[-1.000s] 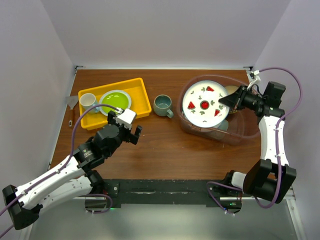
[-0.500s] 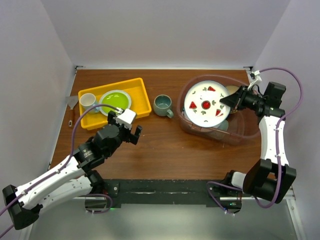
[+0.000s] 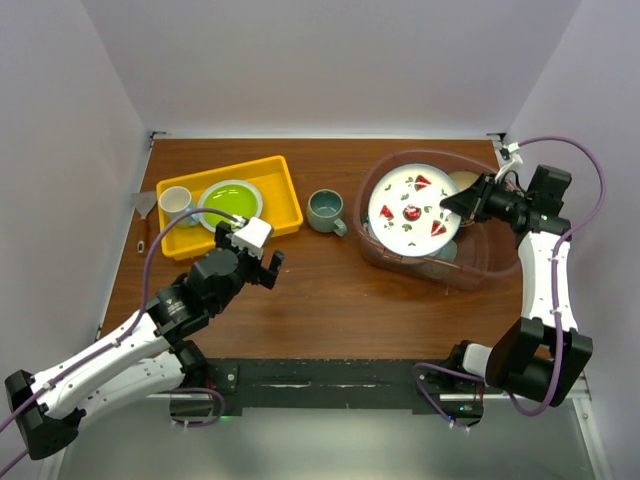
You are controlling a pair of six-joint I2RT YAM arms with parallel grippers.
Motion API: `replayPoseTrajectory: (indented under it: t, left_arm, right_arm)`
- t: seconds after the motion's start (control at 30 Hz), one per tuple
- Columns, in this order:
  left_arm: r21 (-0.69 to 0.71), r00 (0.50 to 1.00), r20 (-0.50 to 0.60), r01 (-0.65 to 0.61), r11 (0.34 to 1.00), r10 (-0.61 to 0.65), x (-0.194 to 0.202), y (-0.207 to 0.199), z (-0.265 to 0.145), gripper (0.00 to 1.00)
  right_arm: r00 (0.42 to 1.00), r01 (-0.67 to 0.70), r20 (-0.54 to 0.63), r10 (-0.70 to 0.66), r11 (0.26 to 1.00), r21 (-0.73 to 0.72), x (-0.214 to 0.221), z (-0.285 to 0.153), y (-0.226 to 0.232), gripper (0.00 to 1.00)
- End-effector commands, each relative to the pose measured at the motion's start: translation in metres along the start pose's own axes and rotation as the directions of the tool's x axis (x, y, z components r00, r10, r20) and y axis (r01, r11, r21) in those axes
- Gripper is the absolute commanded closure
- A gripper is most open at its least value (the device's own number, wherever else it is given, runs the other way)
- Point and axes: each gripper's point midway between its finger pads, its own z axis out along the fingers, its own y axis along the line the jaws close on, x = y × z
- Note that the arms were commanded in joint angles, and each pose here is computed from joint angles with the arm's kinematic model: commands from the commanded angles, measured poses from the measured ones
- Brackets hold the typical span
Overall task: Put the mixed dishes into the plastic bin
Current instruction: Place the plate in the plastic bin.
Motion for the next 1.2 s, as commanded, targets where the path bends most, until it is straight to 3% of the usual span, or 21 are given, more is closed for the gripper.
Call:
replayPoseTrajectory:
  t: [0.0,0.3,0.53,0.87,1.17]
  left_arm:
    - [0.0,0.999,0.038,0.031,1.0,-0.031,-0.01,0.001,0.001,0.0]
    - [0.0,0.999,0.038,0.031,1.0,-0.031,-0.01,0.001,0.001,0.0]
    - [-0.002,0.999,0.038,0.029,1.0,-0.029,-0.01,0.001,0.001,0.0]
    - [-0.003,0.999,0.034,0.029,1.0,-0.029,-0.009,0.001,0.002,0.0]
    - [-0.003,0.999,0.03,0.028,1.0,-0.028,-0.007,0.001,0.003,0.0]
  right_arm:
    - [0.999,0.046,0.027,-0.046,0.999,-0.028,-0.011,-0.002,0.007,1.0]
    - [1.0,-0.009,0.006,0.009,0.999,0.034,-0.011,0.007,-0.018,1.0]
    - [0.995,-0.101,-0.017,0.1,0.993,-0.064,-0.013,0.018,-0.024,1.0]
    - [0.985,-0.17,-0.008,0.17,0.983,-0.076,-0.025,0.02,-0.045,1.0]
    - [0.979,-0.198,-0.034,0.199,0.98,0.013,-0.008,0.028,-0.075,1.0]
